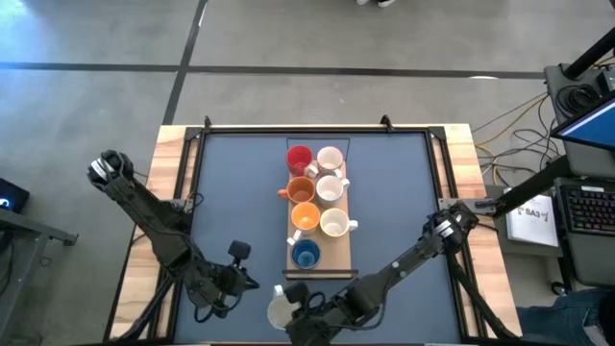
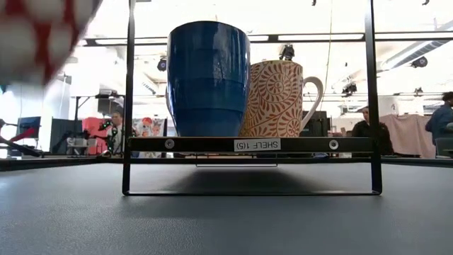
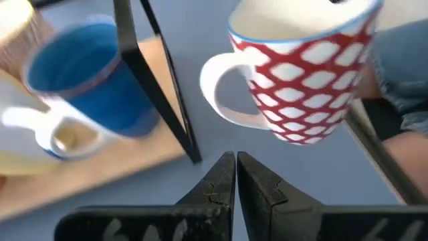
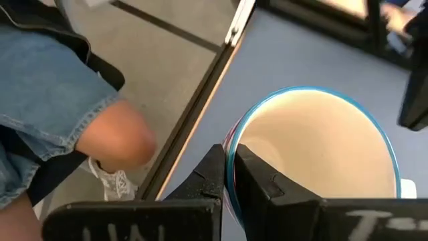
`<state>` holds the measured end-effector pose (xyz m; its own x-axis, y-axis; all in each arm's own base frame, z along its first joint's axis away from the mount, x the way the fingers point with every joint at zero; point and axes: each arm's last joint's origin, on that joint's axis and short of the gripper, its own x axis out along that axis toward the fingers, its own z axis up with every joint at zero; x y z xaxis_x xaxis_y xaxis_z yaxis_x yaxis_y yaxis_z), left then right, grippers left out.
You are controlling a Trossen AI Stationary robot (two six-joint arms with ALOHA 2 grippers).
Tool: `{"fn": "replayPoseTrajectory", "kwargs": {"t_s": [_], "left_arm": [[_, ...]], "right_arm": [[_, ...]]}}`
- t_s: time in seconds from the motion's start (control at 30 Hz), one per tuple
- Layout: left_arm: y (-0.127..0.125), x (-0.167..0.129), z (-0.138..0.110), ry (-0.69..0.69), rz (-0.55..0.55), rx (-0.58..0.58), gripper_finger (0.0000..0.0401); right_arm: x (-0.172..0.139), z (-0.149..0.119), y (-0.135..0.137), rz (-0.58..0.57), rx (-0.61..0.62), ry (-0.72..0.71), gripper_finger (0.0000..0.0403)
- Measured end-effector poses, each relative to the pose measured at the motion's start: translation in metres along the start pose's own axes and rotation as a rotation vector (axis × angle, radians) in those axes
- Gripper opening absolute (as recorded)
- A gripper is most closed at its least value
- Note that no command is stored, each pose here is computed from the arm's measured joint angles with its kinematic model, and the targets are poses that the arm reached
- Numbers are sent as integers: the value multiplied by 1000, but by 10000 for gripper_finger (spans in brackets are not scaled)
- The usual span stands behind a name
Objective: Place coffee mugs
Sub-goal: Put the red patterned mug on the shelf
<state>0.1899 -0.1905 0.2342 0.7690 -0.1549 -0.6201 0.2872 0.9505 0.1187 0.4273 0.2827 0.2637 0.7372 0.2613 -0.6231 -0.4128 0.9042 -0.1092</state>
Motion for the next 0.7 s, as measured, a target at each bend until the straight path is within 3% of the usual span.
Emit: {"fn": "replayPoseTrajectory", "kwargs": {"t_s": [0.37,0.6,0.7], "left_arm": [[10,-33,26,-108,-26,12,0],[11,-35,29,-119,-29,9,0],[10,-32,28,-109,-27,14,0]], "right_arm": [[-83,45,0,20,-98,-185,12],[-141,63,-6,7,-145,-288,12],[-164,62,-11,-29,-143,-257,12]]}}
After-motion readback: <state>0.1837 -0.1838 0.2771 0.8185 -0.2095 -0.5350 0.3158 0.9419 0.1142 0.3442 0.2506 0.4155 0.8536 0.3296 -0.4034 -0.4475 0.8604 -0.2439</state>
